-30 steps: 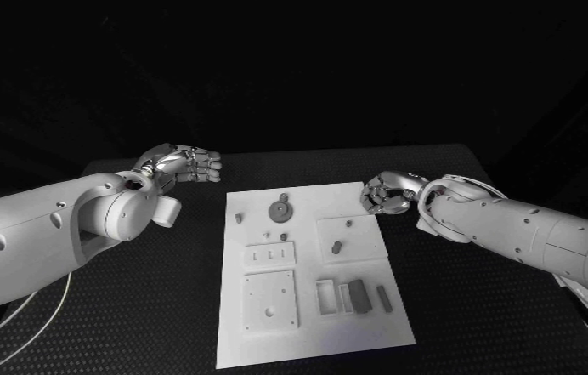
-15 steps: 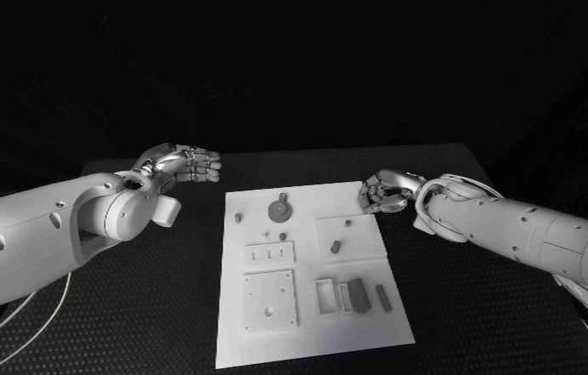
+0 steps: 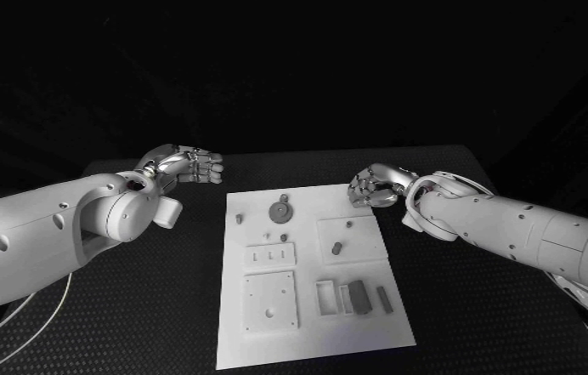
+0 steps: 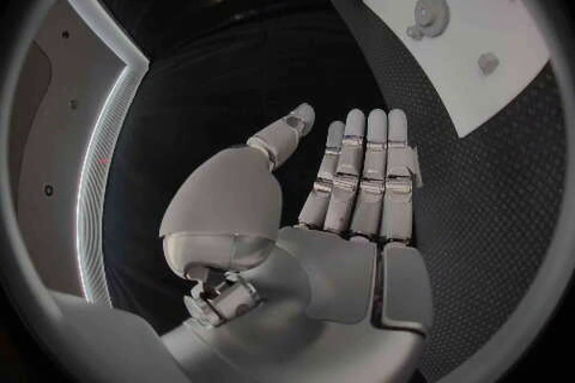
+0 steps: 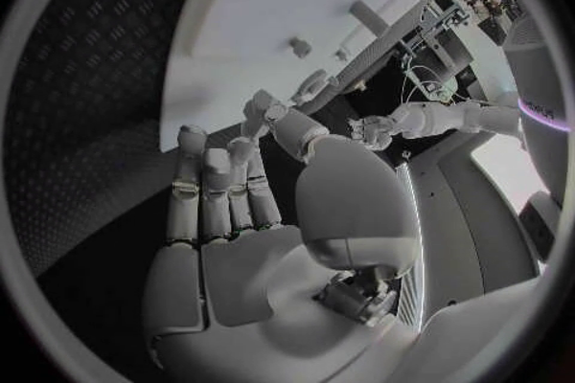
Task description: Assemble the parts on the task board
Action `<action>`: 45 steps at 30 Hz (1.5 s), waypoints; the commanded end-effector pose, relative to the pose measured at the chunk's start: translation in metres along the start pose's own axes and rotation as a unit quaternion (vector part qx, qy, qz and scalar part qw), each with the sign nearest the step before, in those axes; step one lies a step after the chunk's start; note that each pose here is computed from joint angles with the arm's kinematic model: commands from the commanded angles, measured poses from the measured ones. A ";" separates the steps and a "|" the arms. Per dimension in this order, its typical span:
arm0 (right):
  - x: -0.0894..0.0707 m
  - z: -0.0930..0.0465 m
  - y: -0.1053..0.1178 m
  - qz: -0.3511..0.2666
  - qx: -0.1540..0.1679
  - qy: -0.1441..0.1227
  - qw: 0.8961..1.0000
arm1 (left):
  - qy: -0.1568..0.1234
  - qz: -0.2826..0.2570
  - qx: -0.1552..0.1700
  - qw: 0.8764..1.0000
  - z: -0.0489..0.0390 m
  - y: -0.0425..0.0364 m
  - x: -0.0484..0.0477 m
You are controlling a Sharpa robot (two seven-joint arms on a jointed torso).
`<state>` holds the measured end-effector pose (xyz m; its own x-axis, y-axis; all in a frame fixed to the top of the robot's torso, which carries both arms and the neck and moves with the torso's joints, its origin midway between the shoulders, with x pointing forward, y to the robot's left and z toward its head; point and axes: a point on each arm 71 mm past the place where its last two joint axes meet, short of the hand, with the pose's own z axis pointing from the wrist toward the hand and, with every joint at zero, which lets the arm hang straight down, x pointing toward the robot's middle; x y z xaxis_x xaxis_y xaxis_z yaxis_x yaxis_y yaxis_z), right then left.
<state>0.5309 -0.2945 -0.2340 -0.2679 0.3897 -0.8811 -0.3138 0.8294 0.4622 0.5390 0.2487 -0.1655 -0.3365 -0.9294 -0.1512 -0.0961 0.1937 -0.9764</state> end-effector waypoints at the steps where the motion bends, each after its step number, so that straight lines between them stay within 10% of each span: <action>1: -0.006 0.005 0.013 0.000 0.026 -0.021 0.999 | 0.019 0.027 -0.002 0.999 0.0001 -0.0011 0.0060; 21: 0.015 0.029 0.142 -0.077 -0.043 -0.005 0.996 | 0.077 0.078 -0.094 0.990 0.0059 -0.0006 0.0790; 34: 0.029 0.035 0.183 -0.077 -0.076 -0.010 0.994 | 0.106 0.101 -0.128 0.981 0.0026 0.0102 0.1061; 45: 0.032 0.035 0.189 -0.077 -0.088 -0.009 0.993 | 0.121 0.116 -0.132 0.977 0.0002 0.0117 0.1112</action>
<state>0.4964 -0.1141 -0.1790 -0.2034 0.2818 -0.9377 -0.4908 0.7993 0.3467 0.5022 0.1505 -0.1938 -0.5677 -0.7736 -0.2816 -0.2281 0.4765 -0.8491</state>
